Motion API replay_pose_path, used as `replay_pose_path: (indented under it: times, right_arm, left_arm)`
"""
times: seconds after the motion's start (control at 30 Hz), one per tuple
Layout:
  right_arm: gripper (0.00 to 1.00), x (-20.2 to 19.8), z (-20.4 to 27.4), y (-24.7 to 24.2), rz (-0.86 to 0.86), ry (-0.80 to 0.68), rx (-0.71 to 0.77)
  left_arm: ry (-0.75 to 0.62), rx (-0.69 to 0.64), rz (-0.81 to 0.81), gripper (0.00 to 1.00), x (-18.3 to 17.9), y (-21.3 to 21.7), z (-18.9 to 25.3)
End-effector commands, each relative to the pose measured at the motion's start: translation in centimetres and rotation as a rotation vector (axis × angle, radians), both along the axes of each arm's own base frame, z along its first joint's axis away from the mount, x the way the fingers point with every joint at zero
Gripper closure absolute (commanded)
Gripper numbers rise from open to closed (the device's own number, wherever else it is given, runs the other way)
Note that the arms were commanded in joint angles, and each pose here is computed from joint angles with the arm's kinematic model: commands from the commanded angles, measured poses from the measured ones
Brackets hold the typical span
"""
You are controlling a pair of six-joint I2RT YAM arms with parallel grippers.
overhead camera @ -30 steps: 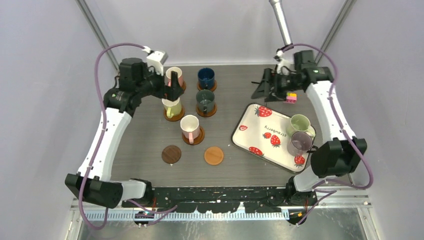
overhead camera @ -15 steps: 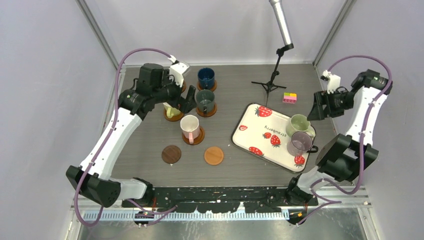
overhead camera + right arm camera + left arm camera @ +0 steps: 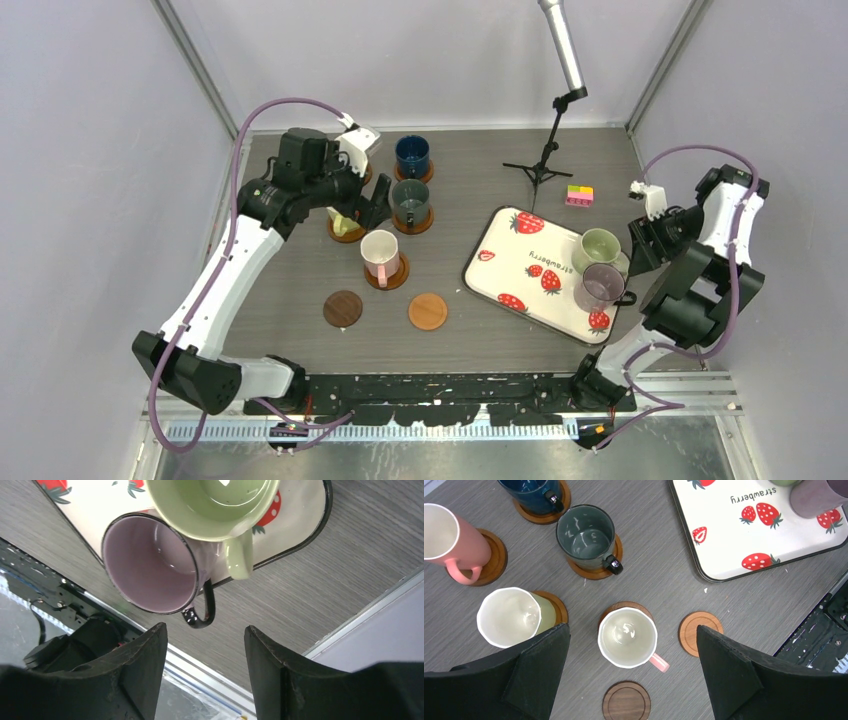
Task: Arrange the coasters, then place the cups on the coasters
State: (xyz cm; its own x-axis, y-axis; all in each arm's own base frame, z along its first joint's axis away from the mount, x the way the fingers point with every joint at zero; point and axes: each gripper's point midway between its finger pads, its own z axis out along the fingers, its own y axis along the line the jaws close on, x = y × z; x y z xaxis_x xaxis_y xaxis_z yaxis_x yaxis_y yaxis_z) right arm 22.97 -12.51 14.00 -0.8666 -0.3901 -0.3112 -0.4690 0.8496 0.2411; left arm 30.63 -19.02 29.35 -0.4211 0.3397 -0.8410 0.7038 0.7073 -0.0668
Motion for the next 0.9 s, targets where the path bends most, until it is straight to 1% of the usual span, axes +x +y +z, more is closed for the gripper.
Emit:
replay_pose_path:
  times: [0.0,0.17,0.43,0.7,0.87]
  right_arm:
    - [0.38,0.9,-1.4,-1.1,0.051,-0.017,-0.04]
    - [0.42,1.5,-3.1,-1.1,0.068,0.001,-0.029]
    - [0.44,1.4,-5.8,0.7,0.141,0.038,-0.035]
    - [0.52,1.8,-6.2,4.3,0.164,0.05,0.016]
    - [0.54,1.8,-6.3,7.3,0.157,0.065,0.052]
  left_arm:
    - [-0.014,-0.022,-0.015,0.0,-0.1,-0.4,0.7]
    - [-0.018,-0.032,-0.008,0.0,0.0,-0.5,0.9]
    - [-0.018,-0.029,-0.003,0.0,0.1,-0.4,0.8]
    - [-0.014,-0.036,0.002,0.0,0.1,-0.4,0.7]
    - [-0.011,-0.04,0.006,0.0,0.0,-0.4,0.6]
